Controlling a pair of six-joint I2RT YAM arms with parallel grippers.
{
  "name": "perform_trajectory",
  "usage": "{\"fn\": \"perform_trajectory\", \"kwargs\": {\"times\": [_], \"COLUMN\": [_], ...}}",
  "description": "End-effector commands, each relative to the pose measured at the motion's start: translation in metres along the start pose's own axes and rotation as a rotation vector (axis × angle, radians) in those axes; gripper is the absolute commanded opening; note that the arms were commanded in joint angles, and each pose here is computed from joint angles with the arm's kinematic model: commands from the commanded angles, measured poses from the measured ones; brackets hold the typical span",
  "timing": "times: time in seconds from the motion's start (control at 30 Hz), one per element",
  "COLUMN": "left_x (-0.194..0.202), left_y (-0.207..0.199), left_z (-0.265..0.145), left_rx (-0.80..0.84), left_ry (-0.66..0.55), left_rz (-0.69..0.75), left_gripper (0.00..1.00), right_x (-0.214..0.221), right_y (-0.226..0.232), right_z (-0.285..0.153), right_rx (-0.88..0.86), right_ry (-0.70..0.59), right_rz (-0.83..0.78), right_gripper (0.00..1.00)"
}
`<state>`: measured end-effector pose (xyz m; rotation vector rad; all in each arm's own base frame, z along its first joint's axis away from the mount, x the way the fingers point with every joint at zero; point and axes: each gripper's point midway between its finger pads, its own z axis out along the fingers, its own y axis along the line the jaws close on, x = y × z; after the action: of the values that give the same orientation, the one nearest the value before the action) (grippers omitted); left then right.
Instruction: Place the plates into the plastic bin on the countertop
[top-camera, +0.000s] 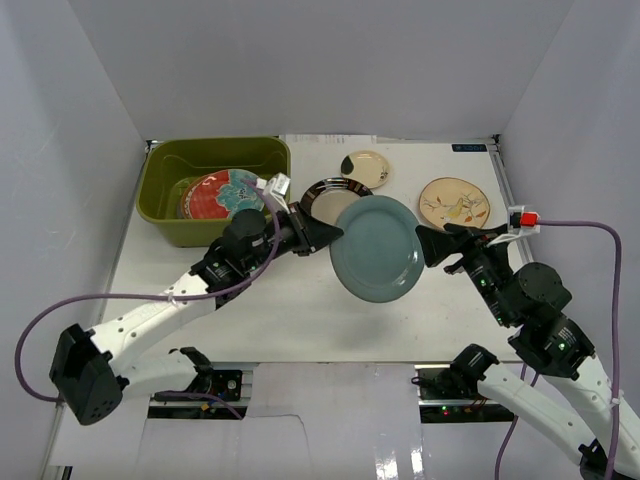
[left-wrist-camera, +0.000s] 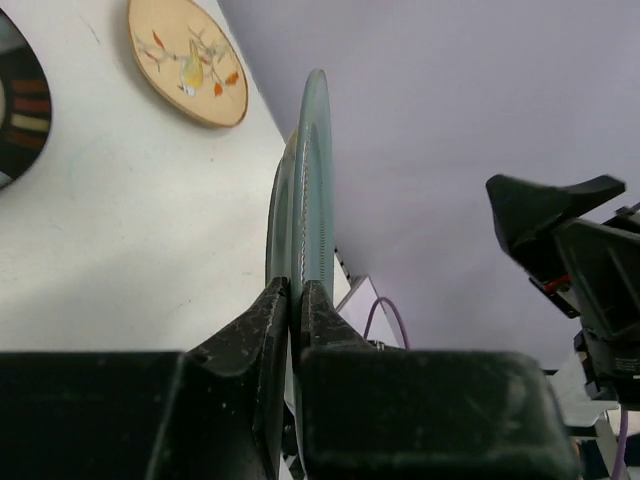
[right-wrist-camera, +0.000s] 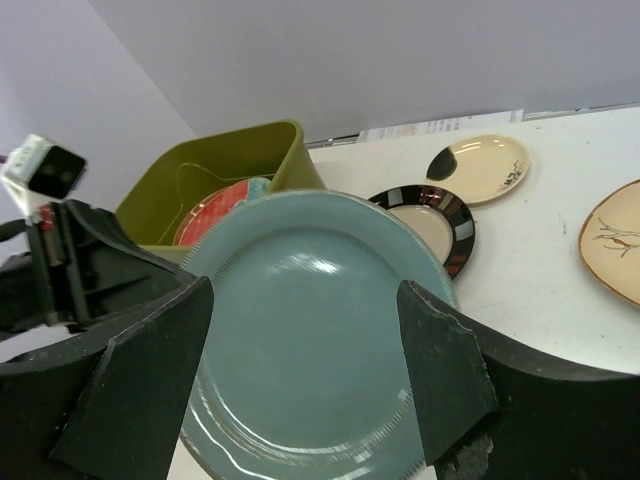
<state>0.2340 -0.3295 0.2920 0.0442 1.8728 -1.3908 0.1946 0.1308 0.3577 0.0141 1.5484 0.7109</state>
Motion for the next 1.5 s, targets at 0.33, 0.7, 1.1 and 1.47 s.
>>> {"fn": "perform_trajectory", "kwargs": {"times": [0.33,0.7,1.1,1.47], "left_x": [-0.179,-0.283,-0.319,-0.314], "left_y": [-0.041,0.057,0.15,0.248], "left_z": [-0.099,-0.142,-0.166,-0.148], "left_rx": [-0.127,-0.293,-0.41,-0.546], "left_ry": [-0.448,-0.577,-0.618,-0.559], "left_rz": [0.199,0.035,-0.111,-0.18], "left_gripper": [0.0,0.0,0.0,0.0], "right_x": [0.004,0.063,0.108,0.147], "right_y": [-0.024,-0.031,-0.037,-0.043], "right_z": [0.002,0.017,0.029,0.055], "right_rx": [0.111,0.107,0.087,0.122], "right_ry": [-0.03,0.106,0.175,0.256], "right_rz": [-0.014,-0.019,-0.01,-0.014], "right_gripper": [0.81,0.81,0.81,0.82]}}
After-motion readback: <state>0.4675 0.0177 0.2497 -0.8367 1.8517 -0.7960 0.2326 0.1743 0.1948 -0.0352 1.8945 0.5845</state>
